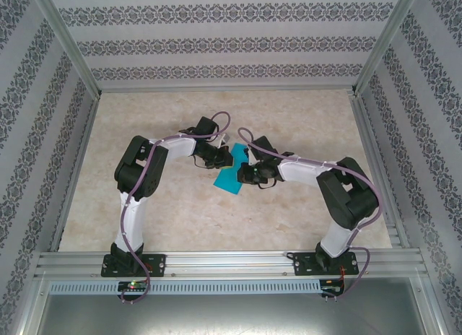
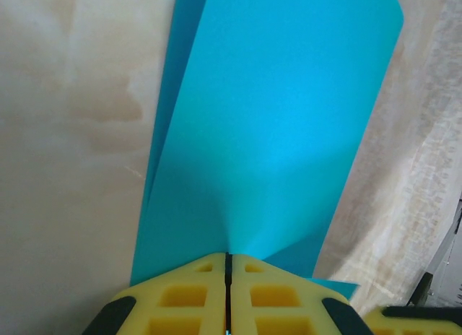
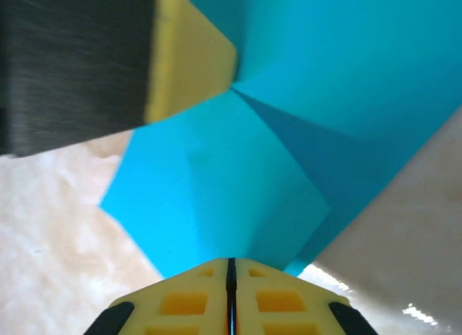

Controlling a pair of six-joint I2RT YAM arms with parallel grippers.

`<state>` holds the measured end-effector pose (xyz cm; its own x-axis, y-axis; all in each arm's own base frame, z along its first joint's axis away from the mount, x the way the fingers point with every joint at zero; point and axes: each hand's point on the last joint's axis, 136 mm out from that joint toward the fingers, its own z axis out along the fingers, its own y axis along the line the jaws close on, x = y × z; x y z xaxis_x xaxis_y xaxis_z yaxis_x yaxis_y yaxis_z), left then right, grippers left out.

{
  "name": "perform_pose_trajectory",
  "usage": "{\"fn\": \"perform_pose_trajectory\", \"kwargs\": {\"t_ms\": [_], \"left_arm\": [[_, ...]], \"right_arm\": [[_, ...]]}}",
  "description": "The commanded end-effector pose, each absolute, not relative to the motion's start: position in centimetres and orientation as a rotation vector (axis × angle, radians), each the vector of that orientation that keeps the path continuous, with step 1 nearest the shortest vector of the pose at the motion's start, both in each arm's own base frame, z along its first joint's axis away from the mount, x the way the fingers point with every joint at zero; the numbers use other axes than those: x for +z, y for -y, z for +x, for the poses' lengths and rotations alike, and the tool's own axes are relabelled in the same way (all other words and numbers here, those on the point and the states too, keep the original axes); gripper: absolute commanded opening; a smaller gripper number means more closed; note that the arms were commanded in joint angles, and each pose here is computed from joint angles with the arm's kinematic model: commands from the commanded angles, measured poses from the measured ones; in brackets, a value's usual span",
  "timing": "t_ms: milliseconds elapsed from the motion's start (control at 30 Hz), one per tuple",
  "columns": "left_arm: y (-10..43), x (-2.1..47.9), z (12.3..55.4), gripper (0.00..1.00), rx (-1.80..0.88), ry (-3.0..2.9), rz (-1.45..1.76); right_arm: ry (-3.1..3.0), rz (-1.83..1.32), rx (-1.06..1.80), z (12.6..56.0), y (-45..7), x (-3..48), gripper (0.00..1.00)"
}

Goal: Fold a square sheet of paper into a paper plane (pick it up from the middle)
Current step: Fold the triangle a second time at the center of the table.

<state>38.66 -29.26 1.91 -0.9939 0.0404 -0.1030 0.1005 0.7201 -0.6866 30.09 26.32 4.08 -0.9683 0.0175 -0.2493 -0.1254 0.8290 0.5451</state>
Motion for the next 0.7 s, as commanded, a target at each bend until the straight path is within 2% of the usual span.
{"fn": "perform_pose_trajectory", "kwargs": {"t_ms": [0,133,667], "left_arm": [[26.4,-3.8,36.5,0.10,-0.959,-3.000,0.053],[26.4,-4.0,36.3,0.10,-0.958,-3.004,0.049],[26.5,-4.0,36.3,0.11,-0.975,-3.007,0.049]], "right_arm": [[-2.707,-0.058,1.023,30.2,-27.8,6.8,0.10],[-2.720,-0.063,1.133,29.4,-29.7,6.5,0.08],[-2.860,-0.139,0.966,27.9,-29.2,2.2,0.06]]}}
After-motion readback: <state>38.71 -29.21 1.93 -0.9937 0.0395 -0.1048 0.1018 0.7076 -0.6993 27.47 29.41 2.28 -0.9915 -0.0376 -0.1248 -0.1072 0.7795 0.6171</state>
